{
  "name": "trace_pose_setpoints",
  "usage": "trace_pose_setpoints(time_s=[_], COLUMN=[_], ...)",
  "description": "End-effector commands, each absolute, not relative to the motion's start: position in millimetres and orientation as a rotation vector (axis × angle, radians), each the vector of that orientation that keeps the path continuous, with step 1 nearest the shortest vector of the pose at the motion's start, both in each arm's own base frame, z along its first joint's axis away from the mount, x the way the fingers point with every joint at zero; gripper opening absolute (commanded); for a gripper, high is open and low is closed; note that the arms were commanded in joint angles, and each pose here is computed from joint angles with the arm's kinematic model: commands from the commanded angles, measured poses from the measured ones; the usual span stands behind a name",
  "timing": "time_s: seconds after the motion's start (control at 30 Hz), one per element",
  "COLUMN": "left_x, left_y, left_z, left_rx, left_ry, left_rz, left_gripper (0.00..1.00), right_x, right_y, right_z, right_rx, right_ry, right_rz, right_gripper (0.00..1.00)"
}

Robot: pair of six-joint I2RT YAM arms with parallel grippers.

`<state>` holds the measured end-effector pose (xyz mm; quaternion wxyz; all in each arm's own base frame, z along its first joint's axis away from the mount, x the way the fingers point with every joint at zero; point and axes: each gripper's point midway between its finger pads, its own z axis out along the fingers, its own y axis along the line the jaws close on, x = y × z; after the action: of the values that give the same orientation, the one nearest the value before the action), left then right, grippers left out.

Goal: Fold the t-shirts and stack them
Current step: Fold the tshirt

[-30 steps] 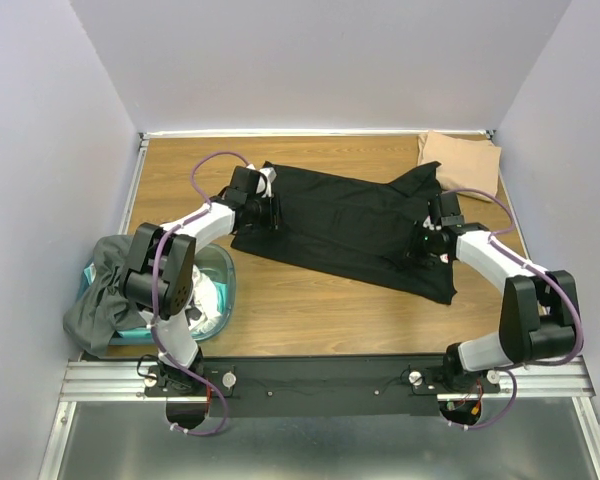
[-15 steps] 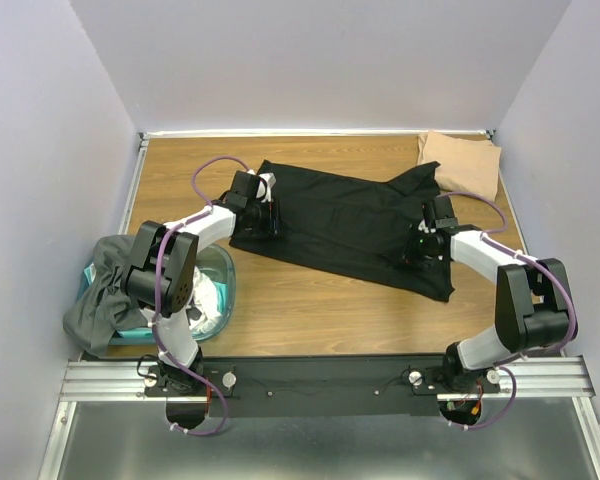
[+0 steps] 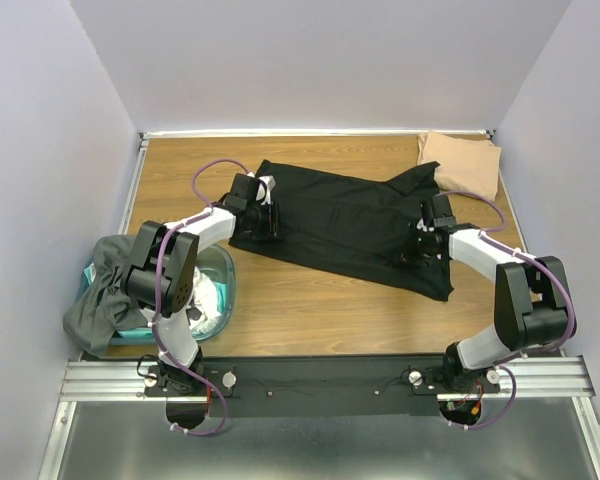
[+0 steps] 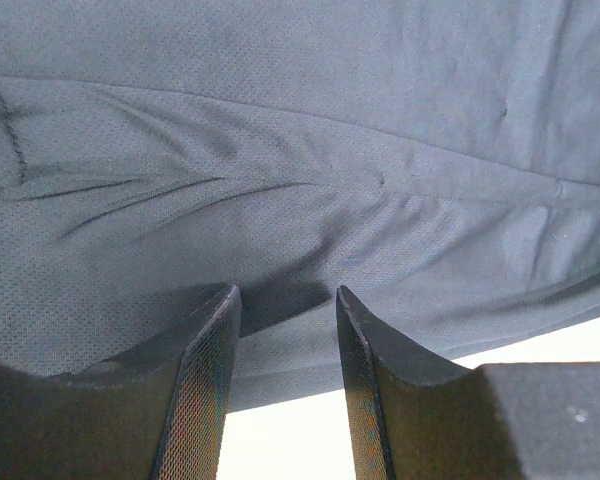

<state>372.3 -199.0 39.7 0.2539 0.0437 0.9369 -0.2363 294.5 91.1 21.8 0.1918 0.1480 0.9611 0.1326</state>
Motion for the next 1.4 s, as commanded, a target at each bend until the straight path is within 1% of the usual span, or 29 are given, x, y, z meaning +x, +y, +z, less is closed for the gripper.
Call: trace_pose_setpoints(time_s=[0.0, 0.07, 0.1, 0.2, 0.37, 0.57, 0.7, 1.03, 1.1, 1.2, 1.23, 1.27, 1.3, 1.37], left_x=[369.5, 368.9, 369.0, 369.4, 369.5, 367.6, 366.4, 361.6, 362.1, 362.5, 363.7, 365.0, 365.4, 370.7], left_y=[-197.7, -197.7, -197.5, -197.6, -197.6, -198.0, -197.2, -192.9, -192.8, -193.1, -193.4, -193.3, -193.8, -195.3], left_z=[32.1, 31.4, 31.3, 31.2, 30.7, 26.3, 24.1, 21.9, 22.5, 22.7, 24.0, 25.6, 27.6, 35.7], left_rx=[0.132, 0.134, 0.135, 0.135, 0.135, 0.136, 0.138, 0.134, 0.134, 0.131, 0.134, 0.133, 0.132, 0.138], left_ry=[2.558, 2.561, 2.560, 2.560, 2.563, 2.576, 2.583, 2.604, 2.603, 2.607, 2.604, 2.600, 2.598, 2.580], left_rz=[-0.640, -0.640, -0.638, -0.638, -0.637, -0.642, -0.638, -0.614, -0.612, -0.612, -0.612, -0.609, -0.612, -0.613], left_gripper=[0.51, 0.51, 0.51, 0.51, 0.51, 0.51, 0.51, 0.51, 0.51, 0.51, 0.51, 0.51, 0.51, 0.51], right_x=[307.2, 309.7, 310.8, 314.2, 321.1, 335.4, 348.9, 395.7, 404.5, 412.5, 414.0, 415.9, 418.4, 421.9], right_y=[97.7, 98.6, 98.5, 99.1, 100.0, 98.5, 97.1, 107.8, 113.7, 121.7, 123.4, 126.5, 127.6, 127.3], right_z=[29.5, 31.8, 32.8, 35.1, 40.2, 41.4, 38.9, 43.8, 44.4, 46.5, 48.9, 53.9, 59.2, 68.9], right_rx=[0.398, 0.392, 0.393, 0.388, 0.383, 0.359, 0.330, 0.275, 0.260, 0.242, 0.242, 0.239, 0.237, 0.245], right_ry=[2.667, 2.661, 2.657, 2.650, 2.633, 2.623, 2.625, 2.601, 2.599, 2.595, 2.590, 2.580, 2.567, 2.541], right_rz=[0.393, 0.396, 0.398, 0.397, 0.394, 0.365, 0.331, 0.354, 0.383, 0.420, 0.432, 0.451, 0.459, 0.464], right_gripper=[0.22, 0.17, 0.11, 0.02, 0.00, 0.00, 0.00, 0.02, 0.06, 0.31, 0.43, 0.49, 0.56, 0.62])
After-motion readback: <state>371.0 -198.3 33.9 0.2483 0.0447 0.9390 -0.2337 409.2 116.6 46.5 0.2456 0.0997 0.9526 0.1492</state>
